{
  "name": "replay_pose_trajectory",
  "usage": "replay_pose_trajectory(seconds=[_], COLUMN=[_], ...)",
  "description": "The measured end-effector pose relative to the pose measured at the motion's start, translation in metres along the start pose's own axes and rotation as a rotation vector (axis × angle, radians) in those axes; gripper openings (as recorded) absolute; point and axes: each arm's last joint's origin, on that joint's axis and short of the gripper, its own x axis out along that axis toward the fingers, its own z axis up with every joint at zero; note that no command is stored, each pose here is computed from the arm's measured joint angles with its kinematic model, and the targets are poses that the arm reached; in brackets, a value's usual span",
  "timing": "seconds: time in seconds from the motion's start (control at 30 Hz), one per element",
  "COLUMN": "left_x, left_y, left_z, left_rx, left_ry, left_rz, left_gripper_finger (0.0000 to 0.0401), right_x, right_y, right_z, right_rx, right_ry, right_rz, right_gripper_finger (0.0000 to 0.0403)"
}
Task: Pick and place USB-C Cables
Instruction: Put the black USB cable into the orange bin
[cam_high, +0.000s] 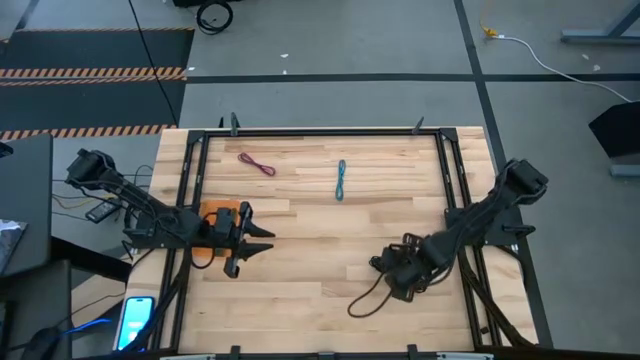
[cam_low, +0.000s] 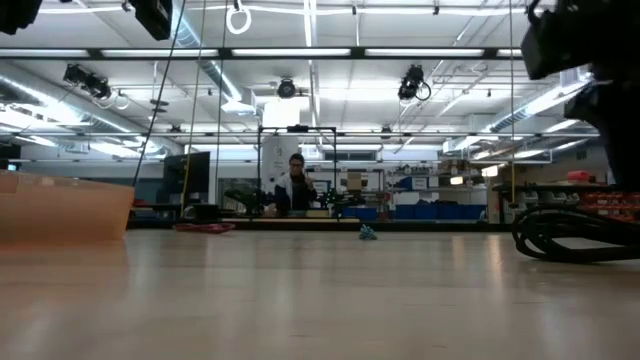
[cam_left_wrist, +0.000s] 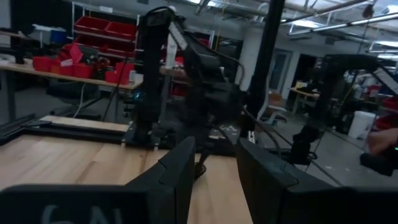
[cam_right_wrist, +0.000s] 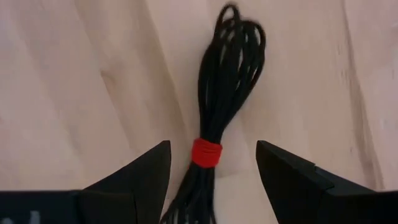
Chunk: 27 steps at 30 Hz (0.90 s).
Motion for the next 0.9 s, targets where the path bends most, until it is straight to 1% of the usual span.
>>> replay_pose_trajectory(seconds=[0.17, 0.3, 0.4, 0.47, 0.6, 0.9], left_x=[0.0, 0.0, 0.002, 0.004, 0.007, 0.003], left_y=[0.001, 0.002, 0.003, 0.003, 0.0, -0.01], left_z=[-0.003, -0.008, -0.016, -0.019, -0.021, -0.022], left_rx=[-0.024, -0.036, -0.047, -0.051, -0.06, -0.085], left_ry=[0.022, 0.074, 0.118, 0.117, 0.113, 0.128], left_rz=[0.019, 0.039, 0.083, 0.084, 0.041, -0.029], left_gripper_finger=[0.0126, 0.0126, 0.0126, 0.0126, 0.0126, 0.0126], right_x=[0.012, 0.014, 0.014, 0.014, 0.014, 0.015], right_y=[-0.001, -0.003, -0.002, -0.001, 0.0, 0.01], right_z=[-0.009, -0.014, -0.013, -0.013, -0.013, -0.011], right_rx=[-0.009, -0.009, 0.001, 0.004, 0.015, 0.069], right_ry=[0.024, 0.037, 0.014, 0.016, 0.015, -0.025], right_rz=[-0.14, -0.21, -0.207, -0.197, -0.182, -0.097], right_gripper_finger=[0.0243, 0.0243, 0.0243, 0.0243, 0.0243, 0.0243])
